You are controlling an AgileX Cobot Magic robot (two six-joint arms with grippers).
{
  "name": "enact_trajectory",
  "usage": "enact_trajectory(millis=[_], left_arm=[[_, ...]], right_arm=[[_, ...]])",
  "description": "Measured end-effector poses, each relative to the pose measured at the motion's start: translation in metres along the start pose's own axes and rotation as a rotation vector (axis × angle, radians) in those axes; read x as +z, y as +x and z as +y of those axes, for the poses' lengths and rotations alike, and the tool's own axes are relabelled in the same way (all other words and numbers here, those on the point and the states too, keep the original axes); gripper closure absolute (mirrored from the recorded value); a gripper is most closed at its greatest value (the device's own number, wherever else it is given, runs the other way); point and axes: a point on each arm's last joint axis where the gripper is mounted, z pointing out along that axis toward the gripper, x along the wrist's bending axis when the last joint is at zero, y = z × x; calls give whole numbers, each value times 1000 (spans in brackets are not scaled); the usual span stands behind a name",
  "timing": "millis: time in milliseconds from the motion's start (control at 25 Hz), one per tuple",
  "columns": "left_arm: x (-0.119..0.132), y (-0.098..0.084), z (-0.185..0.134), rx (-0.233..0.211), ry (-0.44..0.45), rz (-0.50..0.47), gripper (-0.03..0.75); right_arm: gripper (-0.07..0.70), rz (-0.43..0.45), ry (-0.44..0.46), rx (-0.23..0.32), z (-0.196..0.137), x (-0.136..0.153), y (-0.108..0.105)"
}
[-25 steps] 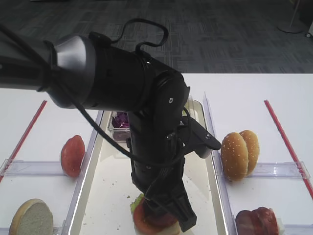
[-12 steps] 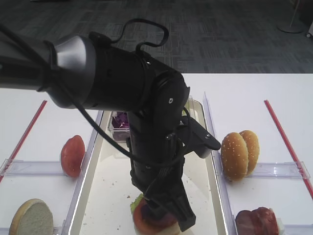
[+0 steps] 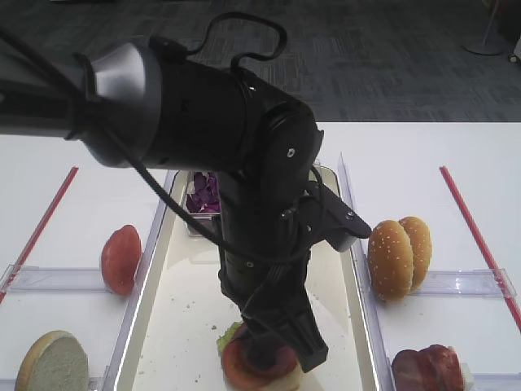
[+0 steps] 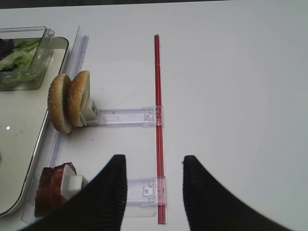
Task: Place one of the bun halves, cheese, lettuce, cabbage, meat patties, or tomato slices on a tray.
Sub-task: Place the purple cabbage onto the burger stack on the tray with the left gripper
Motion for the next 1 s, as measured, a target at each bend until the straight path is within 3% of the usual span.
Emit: enact_trajectory(millis=[1000], left_arm=[[-1,-1,-1,-12,16,-10,492]], right_arm=[[313,0,0,9,0,0,0]])
